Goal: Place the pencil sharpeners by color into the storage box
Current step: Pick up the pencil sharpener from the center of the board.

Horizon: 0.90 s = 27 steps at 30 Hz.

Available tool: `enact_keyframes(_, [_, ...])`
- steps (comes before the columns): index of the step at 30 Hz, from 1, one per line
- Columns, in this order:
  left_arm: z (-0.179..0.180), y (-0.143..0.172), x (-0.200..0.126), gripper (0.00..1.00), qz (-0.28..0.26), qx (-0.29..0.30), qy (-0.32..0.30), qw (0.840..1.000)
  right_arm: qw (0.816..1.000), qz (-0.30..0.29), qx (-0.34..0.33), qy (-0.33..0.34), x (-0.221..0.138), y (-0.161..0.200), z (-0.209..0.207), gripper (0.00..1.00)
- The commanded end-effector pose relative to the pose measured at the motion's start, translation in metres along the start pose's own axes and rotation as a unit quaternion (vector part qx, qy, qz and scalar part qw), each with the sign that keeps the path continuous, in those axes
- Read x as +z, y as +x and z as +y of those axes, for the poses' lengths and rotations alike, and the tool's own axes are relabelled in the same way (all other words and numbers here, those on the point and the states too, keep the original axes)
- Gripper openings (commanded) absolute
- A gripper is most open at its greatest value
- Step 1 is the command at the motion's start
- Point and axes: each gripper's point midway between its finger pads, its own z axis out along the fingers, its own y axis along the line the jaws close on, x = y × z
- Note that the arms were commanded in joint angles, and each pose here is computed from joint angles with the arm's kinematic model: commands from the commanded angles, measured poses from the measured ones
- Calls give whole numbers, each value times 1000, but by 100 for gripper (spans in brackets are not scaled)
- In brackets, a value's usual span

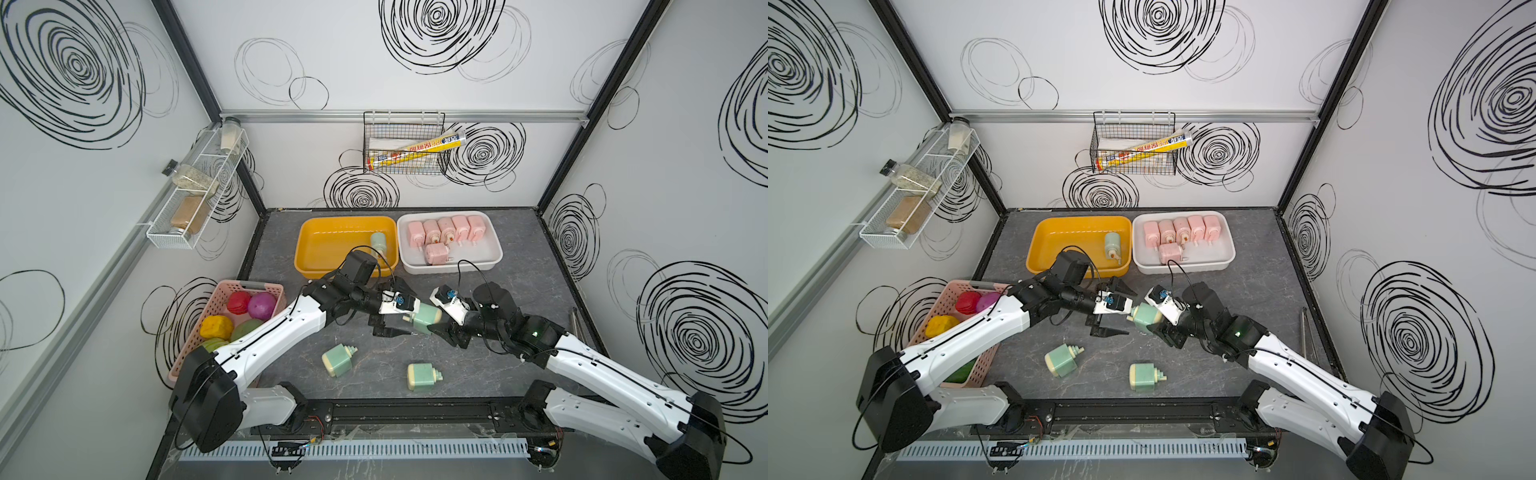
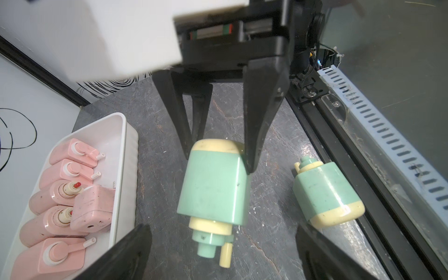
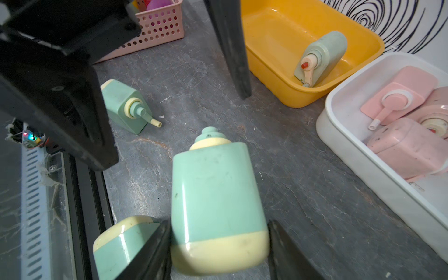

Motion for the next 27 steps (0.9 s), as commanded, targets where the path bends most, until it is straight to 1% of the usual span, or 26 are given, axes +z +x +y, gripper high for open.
enact_keyframes(1, [4, -4, 3, 99, 4, 5, 15, 1000, 998, -41, -41, -21, -10, -30, 9, 31])
enact_keyframes(3, [0, 0, 8, 100, 14, 1, 26, 1000, 997, -45, -49, -24, -10, -34, 10, 31])
enact_keyframes(12, [-1, -2, 16, 91, 11, 3, 24, 1000, 996, -62, -64, -29, -9, -46, 12, 30])
enact_keyframes(15, [0, -3, 19, 88, 10, -2, 24, 1000, 995, -60, -67, -31, -7, -47, 13, 29])
enact_keyframes(21, [3, 0, 23, 73, 24, -13, 20, 999, 995, -63, -72, -31, -7, -52, 15, 29])
enact_keyframes(22, [3, 1, 24, 72, 26, -15, 19, 999, 995, -64, -73, -32, -7, -53, 15, 29])
enact_keyframes(23, [5, 2, 24, 82, 29, -17, 13, 999, 995, -63, -73, -33, -7, -53, 16, 29])
enact_keyframes(25, [6, 1, 24, 82, 28, -19, 10, 999, 995, -61, -74, -35, -5, -52, 16, 29])
enact_keyframes(27, [4, -3, 24, 80, 23, -17, 13, 1000, 995, -56, -74, -34, -2, -50, 16, 29])
